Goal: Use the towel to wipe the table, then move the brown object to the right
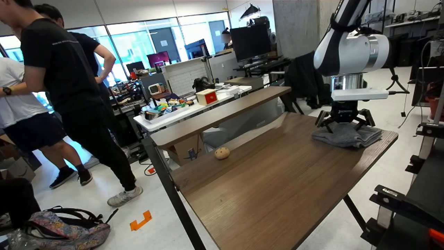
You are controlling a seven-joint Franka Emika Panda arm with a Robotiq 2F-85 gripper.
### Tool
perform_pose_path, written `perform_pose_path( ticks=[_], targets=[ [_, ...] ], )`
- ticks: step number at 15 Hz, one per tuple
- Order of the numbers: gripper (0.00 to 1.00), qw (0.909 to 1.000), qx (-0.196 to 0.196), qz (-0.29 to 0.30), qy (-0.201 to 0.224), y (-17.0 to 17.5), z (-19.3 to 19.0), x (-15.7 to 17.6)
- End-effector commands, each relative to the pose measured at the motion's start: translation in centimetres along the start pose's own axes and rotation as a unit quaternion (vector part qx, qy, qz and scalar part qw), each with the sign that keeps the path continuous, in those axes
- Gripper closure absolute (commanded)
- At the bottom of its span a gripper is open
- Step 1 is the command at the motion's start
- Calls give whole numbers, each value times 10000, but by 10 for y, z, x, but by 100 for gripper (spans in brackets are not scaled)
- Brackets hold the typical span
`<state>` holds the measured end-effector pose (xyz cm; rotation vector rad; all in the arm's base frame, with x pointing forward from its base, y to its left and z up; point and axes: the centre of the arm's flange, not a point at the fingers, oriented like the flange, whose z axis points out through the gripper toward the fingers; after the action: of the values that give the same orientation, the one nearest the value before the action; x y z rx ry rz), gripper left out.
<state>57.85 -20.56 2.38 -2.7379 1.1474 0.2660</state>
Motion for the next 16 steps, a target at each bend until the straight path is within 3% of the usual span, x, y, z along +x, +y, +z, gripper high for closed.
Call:
perform_pose_path(
  ticks=[1, 8, 10, 11, 16],
  targets=[
    [0, 9992, -133, -232, -310, 6, 22, -17],
    [0, 9910, 320, -1137, -634, -63, 64, -86],
    [0, 9884, 193, -1358, -658, -80, 70, -106],
    [0, 9916, 256, -1140, -551, -73, 28, -75],
    [0, 9892, 194, -1331, -575, -89, 34, -95]
  ],
)
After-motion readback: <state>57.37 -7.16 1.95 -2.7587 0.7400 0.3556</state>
